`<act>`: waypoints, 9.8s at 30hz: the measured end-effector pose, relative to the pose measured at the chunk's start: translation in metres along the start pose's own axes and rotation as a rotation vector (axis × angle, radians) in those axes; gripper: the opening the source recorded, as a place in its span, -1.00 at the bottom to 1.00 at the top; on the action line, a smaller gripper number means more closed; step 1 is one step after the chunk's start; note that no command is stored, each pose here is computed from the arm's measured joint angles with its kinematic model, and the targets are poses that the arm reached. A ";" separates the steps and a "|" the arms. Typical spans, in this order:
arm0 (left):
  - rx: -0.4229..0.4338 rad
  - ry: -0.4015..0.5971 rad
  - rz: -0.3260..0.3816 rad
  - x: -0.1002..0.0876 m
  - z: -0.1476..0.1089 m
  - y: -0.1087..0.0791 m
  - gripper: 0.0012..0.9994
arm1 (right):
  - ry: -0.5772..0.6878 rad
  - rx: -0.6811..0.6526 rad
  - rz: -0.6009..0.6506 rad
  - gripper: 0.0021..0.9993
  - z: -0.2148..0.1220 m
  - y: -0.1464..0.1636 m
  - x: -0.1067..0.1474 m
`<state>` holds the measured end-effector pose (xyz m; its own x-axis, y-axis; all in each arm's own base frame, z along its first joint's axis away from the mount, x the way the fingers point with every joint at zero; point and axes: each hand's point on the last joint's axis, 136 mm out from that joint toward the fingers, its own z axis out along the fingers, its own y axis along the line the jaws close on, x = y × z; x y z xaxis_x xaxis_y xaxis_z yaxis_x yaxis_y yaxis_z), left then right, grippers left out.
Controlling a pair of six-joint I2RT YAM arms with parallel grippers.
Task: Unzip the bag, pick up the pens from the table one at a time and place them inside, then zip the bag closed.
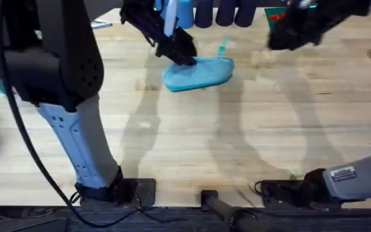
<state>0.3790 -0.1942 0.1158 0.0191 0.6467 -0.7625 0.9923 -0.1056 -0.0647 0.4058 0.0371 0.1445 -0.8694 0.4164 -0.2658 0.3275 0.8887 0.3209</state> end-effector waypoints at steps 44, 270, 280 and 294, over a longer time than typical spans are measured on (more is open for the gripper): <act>-0.019 0.018 -0.018 0.009 -0.008 0.003 -0.92 | -0.036 -0.299 -0.431 1.00 -0.064 0.078 0.035; -0.018 0.021 -0.017 0.010 -0.007 0.003 -0.92 | 0.320 -0.070 -0.376 0.99 0.061 0.132 0.052; -0.018 0.021 -0.017 0.010 -0.007 0.003 -0.92 | 0.324 -0.072 -0.385 0.96 0.061 0.136 0.056; -0.018 0.021 -0.017 0.010 -0.007 0.003 -0.92 | 0.367 -0.058 -0.409 0.82 0.072 0.140 0.072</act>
<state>0.3833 -0.1827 0.1130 0.0048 0.6640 -0.7477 0.9946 -0.0809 -0.0655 0.4155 0.2052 0.1045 -0.9968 -0.0639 -0.0483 -0.0758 0.9477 0.3100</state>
